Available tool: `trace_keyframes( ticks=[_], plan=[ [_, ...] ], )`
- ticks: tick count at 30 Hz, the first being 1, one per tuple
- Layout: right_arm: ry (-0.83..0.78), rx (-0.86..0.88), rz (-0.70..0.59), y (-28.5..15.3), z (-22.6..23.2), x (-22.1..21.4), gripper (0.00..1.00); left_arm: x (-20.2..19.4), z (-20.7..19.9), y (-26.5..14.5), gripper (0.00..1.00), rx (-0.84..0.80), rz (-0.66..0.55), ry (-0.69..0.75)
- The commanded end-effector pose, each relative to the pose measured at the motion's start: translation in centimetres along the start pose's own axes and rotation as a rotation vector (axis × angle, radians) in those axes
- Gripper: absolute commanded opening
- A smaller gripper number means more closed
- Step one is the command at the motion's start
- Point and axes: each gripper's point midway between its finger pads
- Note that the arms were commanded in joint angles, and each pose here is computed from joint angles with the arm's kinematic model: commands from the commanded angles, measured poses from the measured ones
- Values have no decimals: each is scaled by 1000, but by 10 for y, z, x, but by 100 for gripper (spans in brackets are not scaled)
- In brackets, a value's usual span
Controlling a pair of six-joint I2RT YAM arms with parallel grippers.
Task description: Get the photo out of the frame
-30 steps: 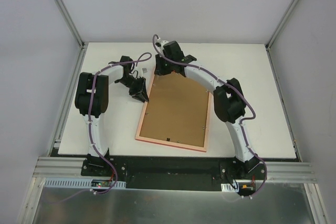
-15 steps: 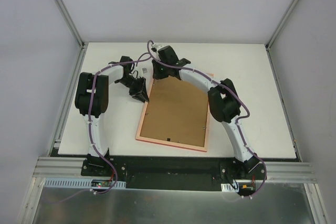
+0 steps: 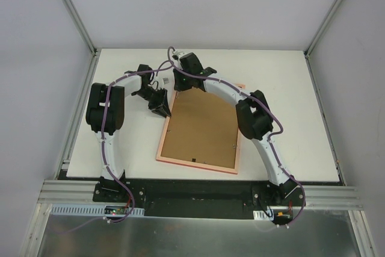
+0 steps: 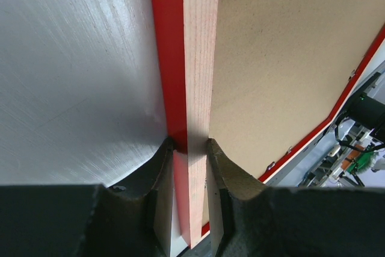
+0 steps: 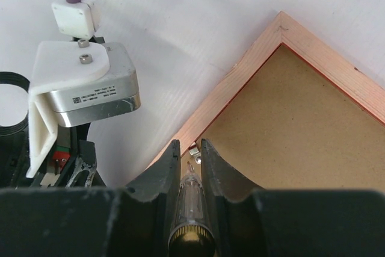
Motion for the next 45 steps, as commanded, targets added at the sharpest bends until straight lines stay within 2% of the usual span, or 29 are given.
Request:
trace_keyframes(
  ticks=[1, 19, 29, 34, 45],
  plan=[
    [-2, 18, -26, -2, 14, 11, 1, 0, -29, -12, 14, -104, -14, -14],
    [-74, -61, -64, 4, 5, 17, 1, -2, -28, -12, 12, -99, -16, -15],
    [-135, -132, -105, 0, -8, 28, 1, -2, -26, -13, 7, -88, -20, -15],
    [-186, -160, -122, -1, -9, 31, 1, -4, -25, -13, 0, -80, -18, -17],
    [-291, -228, -164, -5, -11, 38, 1, -9, -14, -10, 0, -31, -13, -20]
  ],
)
Point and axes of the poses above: each gripper's point midway between its finger pads, its own y axis out along the fingers, its own z axis along the line the jaws close on, x = y × z, and after that the axes turned 7 degrees about y, right-handed
